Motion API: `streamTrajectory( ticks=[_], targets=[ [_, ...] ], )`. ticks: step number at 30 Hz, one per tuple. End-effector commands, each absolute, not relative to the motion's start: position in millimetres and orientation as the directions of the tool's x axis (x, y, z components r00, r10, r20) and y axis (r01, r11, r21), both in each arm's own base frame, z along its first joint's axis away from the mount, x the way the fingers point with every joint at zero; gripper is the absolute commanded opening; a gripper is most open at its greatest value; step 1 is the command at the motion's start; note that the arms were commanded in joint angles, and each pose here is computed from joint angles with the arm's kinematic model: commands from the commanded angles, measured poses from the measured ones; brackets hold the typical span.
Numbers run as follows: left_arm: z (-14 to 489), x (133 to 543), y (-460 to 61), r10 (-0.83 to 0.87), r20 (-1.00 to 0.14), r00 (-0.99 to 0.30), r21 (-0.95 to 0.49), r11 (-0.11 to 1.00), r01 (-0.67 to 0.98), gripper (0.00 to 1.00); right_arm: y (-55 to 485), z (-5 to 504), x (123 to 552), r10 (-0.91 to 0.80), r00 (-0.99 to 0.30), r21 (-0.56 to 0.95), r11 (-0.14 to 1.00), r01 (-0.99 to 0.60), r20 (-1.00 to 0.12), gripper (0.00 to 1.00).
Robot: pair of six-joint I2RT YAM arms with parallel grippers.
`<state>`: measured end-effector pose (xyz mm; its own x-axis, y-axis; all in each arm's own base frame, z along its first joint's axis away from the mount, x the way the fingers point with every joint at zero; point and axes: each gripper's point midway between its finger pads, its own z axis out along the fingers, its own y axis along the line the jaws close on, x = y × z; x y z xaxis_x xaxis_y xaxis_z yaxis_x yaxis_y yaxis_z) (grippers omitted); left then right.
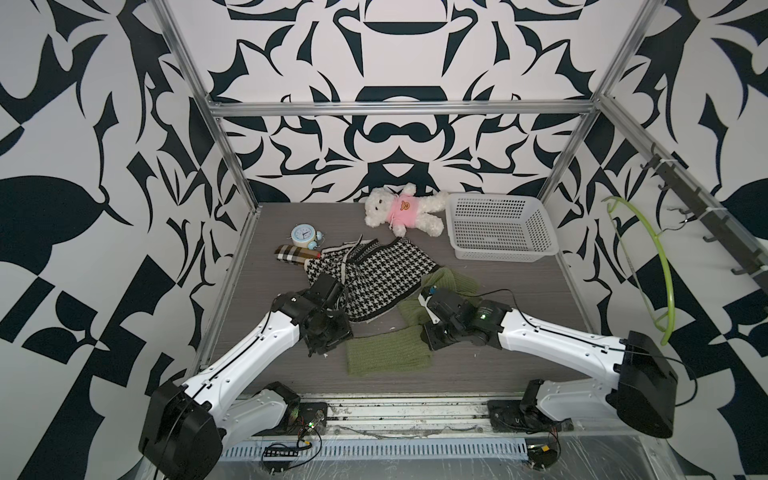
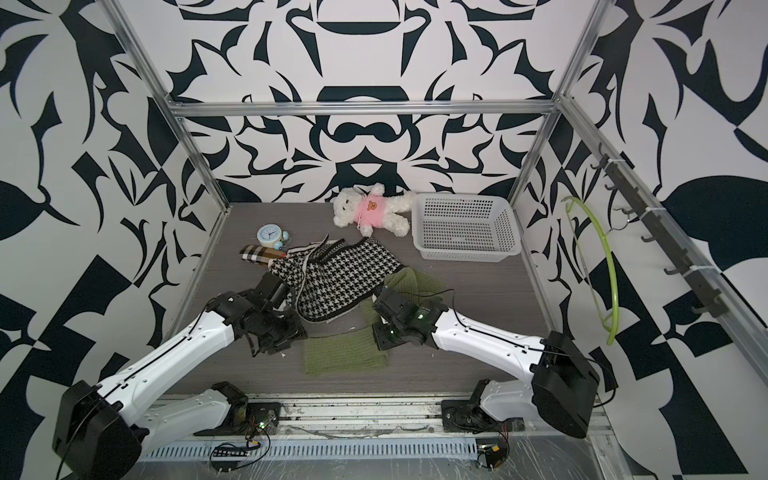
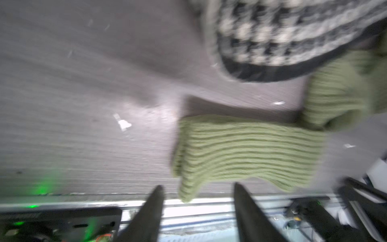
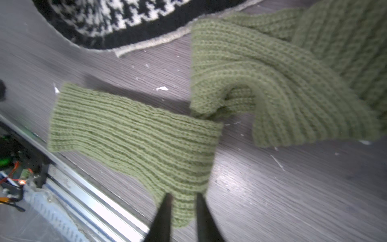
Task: Roll up the scarf and place it into the basket
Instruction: Fold the scarf at the center of the board, then roll the scarf at the center of the board.
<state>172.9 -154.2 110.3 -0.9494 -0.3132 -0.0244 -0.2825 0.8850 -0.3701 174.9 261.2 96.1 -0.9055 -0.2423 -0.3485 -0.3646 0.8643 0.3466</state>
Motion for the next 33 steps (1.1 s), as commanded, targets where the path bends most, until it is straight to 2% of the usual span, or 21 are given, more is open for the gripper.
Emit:
streamTrajectory(
  ticks=[1,3,7,13,17,18,20,22,25,27,33],
  targets=[
    [122.8,183.8,-189.9,-0.249,-0.011,-0.968,-0.493,0.844,-0.212,0.00,276.8,94.8,172.5,-0.217,-0.910,0.416,0.835,-0.361,-0.354,0.07],
    [126.4,188.3,-219.3,-0.199,-0.001,-0.980,-0.554,0.816,-0.166,0.00,283.8,87.5,167.5,-0.218,-0.917,0.444,0.822,-0.357,-0.335,0.02],
    [103.9,185.5,-249.8,-0.117,0.057,-0.991,-0.512,0.849,-0.130,0.00,285.4,60.7,154.8,-0.222,-0.940,0.442,0.838,-0.320,-0.260,0.00],
    [44.5,161.3,-233.6,-0.184,0.176,-0.967,-0.435,0.867,-0.244,0.00,267.4,24.5,143.1,-0.207,-0.960,0.390,0.882,-0.266,-0.186,0.00],
    [47.0,164.5,-234.9,-0.180,0.172,-0.968,-0.461,0.854,-0.241,0.00,264.0,29.9,144.3,-0.199,-0.960,0.377,0.889,-0.261,-0.195,0.00],
    [52.5,167.9,-238.9,-0.166,0.158,-0.973,-0.475,0.852,-0.222,0.00,262.6,39.3,146.9,-0.183,-0.958,0.383,0.887,-0.257,-0.219,0.02],
    [62.0,173.8,-244.7,-0.147,0.139,-0.979,-0.494,0.847,-0.197,0.00,254.3,56.3,151.4,-0.155,-0.951,0.373,0.894,-0.250,-0.266,0.11],
    [69.5,178.2,-251.7,-0.125,0.125,-0.984,-0.514,0.840,-0.172,0.00,242.1,65.7,151.7,-0.136,-0.947,0.353,0.905,-0.239,-0.292,0.28],
    [78.0,184.5,-265.4,-0.090,0.110,-0.990,-0.543,0.829,-0.135,0.00,227.7,65.8,152.2,-0.119,-0.949,0.337,0.916,-0.219,-0.293,0.41],
    [81.4,188.3,-275.3,-0.067,0.105,-0.992,-0.556,0.824,-0.115,0.00,223.5,62.0,151.9,-0.119,-0.952,0.335,0.917,-0.214,-0.284,0.46],
    [79.0,189.4,-303.5,0.006,0.114,-0.993,-0.567,0.821,-0.060,0.00,232.8,42.7,146.4,-0.129,-0.961,0.395,0.892,-0.220,-0.244,0.50]
  ],
)
